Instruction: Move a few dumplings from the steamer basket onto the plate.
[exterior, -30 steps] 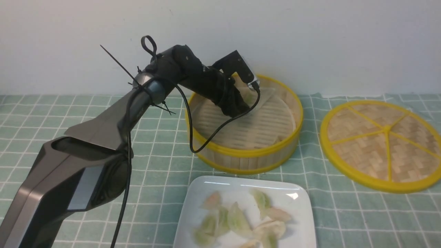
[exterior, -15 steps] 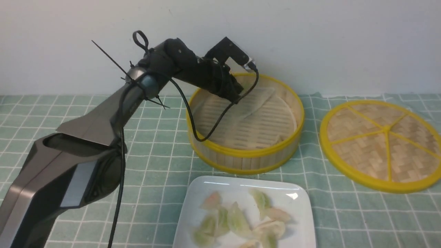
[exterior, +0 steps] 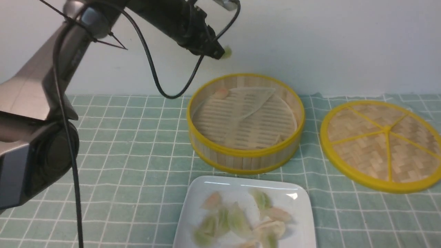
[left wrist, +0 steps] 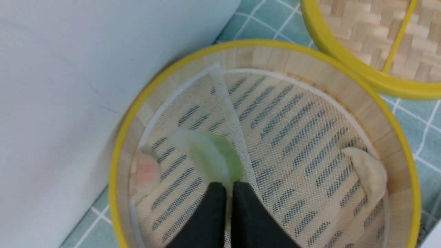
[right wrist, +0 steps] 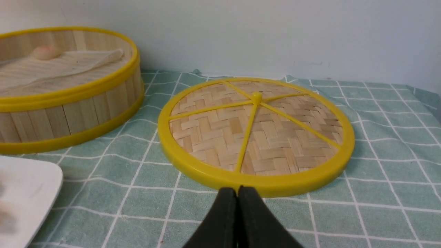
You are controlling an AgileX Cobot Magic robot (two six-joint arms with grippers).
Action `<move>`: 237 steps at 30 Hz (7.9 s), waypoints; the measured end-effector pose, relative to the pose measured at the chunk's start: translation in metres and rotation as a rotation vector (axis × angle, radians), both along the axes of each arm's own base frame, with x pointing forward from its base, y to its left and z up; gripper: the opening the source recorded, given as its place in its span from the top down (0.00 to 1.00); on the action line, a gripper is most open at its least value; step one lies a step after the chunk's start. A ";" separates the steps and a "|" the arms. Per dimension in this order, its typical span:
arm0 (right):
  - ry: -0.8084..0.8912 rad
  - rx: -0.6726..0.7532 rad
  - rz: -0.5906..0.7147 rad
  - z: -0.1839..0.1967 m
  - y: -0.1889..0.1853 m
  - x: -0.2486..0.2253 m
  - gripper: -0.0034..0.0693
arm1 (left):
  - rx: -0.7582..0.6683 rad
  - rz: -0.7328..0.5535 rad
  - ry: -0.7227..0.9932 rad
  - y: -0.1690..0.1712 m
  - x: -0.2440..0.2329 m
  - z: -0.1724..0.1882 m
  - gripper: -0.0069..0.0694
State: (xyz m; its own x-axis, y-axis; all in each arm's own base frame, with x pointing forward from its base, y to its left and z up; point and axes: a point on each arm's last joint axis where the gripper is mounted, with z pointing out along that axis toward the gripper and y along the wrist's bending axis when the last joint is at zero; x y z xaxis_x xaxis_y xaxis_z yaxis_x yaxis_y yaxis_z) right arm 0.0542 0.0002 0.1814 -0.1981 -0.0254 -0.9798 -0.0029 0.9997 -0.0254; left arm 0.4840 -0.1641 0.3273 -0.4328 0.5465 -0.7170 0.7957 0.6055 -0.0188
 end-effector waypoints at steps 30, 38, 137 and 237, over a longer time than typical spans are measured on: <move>0.000 0.010 -0.002 0.000 0.000 0.000 0.97 | 0.230 -0.095 0.532 -0.051 -0.171 -0.108 0.90; 0.000 0.010 -0.002 0.000 0.000 0.000 0.97 | 0.219 -0.078 0.460 -0.059 -0.161 -0.117 0.51; 0.000 0.010 -0.002 0.000 0.000 0.000 0.97 | 0.112 0.114 0.343 -0.008 -0.104 -0.003 0.71; 0.000 0.011 -0.002 0.000 0.000 0.000 0.97 | -0.267 0.811 -0.405 0.157 -0.432 -0.157 0.92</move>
